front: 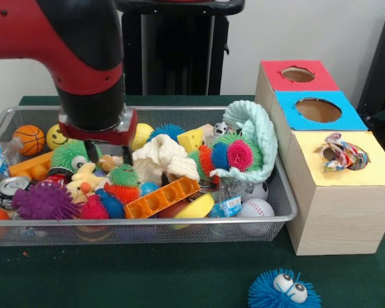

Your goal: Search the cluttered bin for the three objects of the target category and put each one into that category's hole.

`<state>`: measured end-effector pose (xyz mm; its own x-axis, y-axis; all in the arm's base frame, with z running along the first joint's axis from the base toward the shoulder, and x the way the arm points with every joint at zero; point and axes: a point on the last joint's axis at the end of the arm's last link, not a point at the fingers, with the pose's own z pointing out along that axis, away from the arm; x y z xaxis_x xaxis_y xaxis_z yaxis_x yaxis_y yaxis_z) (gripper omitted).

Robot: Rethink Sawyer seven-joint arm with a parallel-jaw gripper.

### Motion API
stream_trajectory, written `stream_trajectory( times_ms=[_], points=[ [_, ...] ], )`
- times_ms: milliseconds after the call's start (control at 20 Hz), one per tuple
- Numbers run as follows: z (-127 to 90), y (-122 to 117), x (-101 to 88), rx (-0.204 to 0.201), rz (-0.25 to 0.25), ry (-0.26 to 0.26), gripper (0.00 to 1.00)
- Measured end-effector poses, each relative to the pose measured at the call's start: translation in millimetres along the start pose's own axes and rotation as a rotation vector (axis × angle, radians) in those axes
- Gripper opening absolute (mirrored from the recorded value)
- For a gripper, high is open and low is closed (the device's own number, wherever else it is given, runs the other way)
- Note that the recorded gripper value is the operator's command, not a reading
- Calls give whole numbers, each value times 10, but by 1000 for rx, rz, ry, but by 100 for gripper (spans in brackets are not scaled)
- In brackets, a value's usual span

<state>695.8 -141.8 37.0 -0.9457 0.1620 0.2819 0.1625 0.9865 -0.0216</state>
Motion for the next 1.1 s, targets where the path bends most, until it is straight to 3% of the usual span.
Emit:
stream_trajectory(
  times_ms=[250, 300, 450, 600, 750, 1100],
  points=[
    [-119, 474, -172, -23, -33, -54, 100],
    [-138, 693, -291, -35, -43, -83, 100],
    [-145, 946, -442, -46, -51, -114, 100],
    [-98, 1443, -773, -56, -53, -166, 100],
    [-18, 1737, -1007, -63, -42, -205, 100],
    [256, 1995, -1340, -59, 6, -258, 100]
  ],
)
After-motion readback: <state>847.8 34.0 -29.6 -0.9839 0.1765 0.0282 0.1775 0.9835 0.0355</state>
